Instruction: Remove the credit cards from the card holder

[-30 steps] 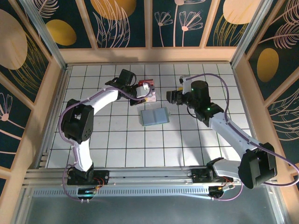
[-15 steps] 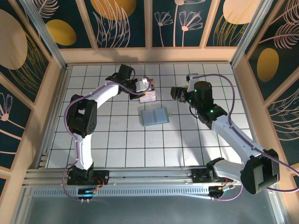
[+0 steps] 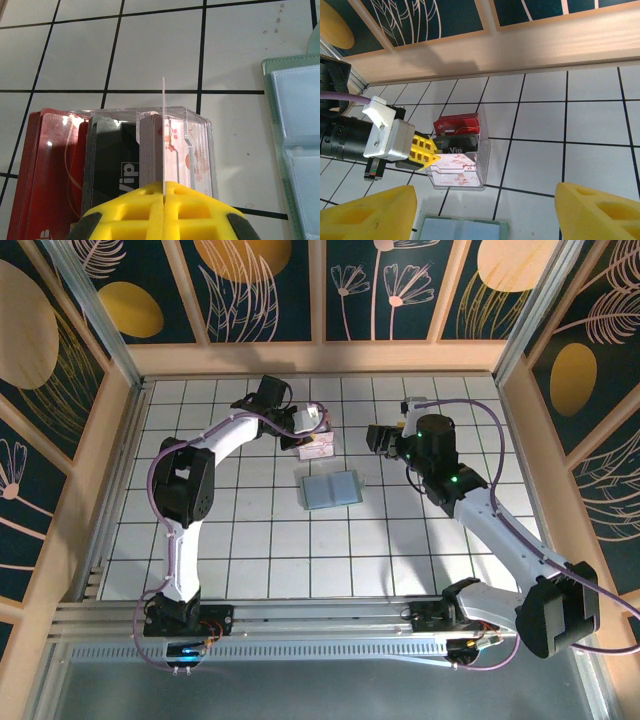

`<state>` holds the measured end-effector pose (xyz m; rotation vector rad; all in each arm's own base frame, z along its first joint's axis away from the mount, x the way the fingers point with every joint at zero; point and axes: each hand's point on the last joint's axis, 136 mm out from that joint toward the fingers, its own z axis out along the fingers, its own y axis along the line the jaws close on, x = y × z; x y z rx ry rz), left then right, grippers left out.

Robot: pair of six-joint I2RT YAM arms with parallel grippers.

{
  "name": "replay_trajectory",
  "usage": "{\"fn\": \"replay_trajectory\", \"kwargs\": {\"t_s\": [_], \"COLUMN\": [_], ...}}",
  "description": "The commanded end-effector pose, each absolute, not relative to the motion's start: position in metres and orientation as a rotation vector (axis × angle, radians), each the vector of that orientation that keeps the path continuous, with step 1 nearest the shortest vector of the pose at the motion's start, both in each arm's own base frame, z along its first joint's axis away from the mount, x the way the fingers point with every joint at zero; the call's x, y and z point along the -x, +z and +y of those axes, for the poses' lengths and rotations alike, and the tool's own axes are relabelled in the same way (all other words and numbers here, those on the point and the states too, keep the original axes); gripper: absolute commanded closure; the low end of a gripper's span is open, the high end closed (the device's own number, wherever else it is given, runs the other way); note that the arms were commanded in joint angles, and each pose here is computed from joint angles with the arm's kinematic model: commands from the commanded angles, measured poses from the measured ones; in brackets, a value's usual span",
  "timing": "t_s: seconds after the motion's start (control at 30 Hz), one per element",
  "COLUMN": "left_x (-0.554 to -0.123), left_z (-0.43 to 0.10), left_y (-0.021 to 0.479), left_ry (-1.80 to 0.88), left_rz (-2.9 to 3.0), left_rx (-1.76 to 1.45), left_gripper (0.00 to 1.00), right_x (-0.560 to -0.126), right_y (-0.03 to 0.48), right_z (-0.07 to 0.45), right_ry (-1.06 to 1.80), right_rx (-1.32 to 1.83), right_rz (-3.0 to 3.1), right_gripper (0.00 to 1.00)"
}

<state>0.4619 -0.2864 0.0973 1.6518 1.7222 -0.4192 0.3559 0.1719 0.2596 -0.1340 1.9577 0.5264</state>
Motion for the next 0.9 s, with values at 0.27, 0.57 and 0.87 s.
{"fn": "replay_trajectory", "kwargs": {"t_s": [0.27,0.57,0.87], "left_x": [-0.462,-0.464,-0.458], "left_z": [-0.276,-0.272,-0.271], "left_y": [0.075,0.072,0.083], "left_ry": [-0.410,-0.389,-0.403], "left_rz": [1.771,1.809,1.808], "left_rx": [-1.697,-1.696,-1.701], "left_gripper": [1.00,0.85,0.62], "right_x": [-0.354,-0.354,-0.355], "right_y": [0.263,0.265,0.265], "right_z": [0.167,0.170,0.173], "right_ry": [0.533,0.548,0.569], "right_rx": [0.102,0.108,0.113], "right_rz": [1.937,1.932,1.929], "right_gripper": [0.26,0.26,0.26]}}
